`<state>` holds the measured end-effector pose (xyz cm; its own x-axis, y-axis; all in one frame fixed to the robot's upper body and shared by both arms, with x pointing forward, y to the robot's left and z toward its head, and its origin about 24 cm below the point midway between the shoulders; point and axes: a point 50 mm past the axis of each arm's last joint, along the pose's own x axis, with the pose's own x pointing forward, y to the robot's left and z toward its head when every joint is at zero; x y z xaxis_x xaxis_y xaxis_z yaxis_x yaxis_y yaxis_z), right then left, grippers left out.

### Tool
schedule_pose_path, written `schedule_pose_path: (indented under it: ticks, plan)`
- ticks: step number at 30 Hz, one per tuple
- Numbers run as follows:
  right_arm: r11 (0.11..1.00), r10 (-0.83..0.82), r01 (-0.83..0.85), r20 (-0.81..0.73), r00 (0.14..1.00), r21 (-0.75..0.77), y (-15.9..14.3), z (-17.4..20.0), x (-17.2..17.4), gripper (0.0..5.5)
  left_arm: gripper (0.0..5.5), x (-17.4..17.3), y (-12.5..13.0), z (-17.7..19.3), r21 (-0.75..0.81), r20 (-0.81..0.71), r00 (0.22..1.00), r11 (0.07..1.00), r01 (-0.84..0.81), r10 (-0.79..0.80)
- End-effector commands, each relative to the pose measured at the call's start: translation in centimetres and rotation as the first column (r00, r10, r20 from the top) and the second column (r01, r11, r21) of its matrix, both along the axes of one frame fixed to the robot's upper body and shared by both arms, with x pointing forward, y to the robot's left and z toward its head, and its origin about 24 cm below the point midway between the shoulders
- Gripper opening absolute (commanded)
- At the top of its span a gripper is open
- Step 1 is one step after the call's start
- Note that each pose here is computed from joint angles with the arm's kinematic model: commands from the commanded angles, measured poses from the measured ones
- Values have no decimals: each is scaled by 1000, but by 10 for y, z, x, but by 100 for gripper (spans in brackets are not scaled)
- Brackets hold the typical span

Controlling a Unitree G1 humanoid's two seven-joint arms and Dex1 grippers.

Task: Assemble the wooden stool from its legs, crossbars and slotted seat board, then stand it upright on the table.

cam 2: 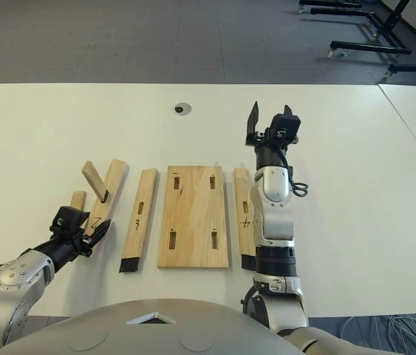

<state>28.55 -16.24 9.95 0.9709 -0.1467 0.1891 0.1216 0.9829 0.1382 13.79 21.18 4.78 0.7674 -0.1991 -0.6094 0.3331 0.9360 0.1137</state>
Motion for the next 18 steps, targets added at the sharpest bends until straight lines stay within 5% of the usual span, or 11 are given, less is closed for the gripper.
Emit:
schedule_pose_path:
  ticks: [1, 12, 18]
  plan:
    - [998, -24, 24, 4, 1000, 52, -5, 6, 4, 354, 211, 1, -1, 2, -1, -32, 999, 1000, 17, -17]
    - [999, -20, 19, 9, 1000, 29, -4, 7, 2, 354, 203, 7, -2, 3, -91, -42, 998, 994, -53, 49]
    - [1000, -1, 1, 6, 1000, 14, -4, 7, 5, 354, 203, 34, 9, 18, -86, 130, 981, 987, -136, 146]
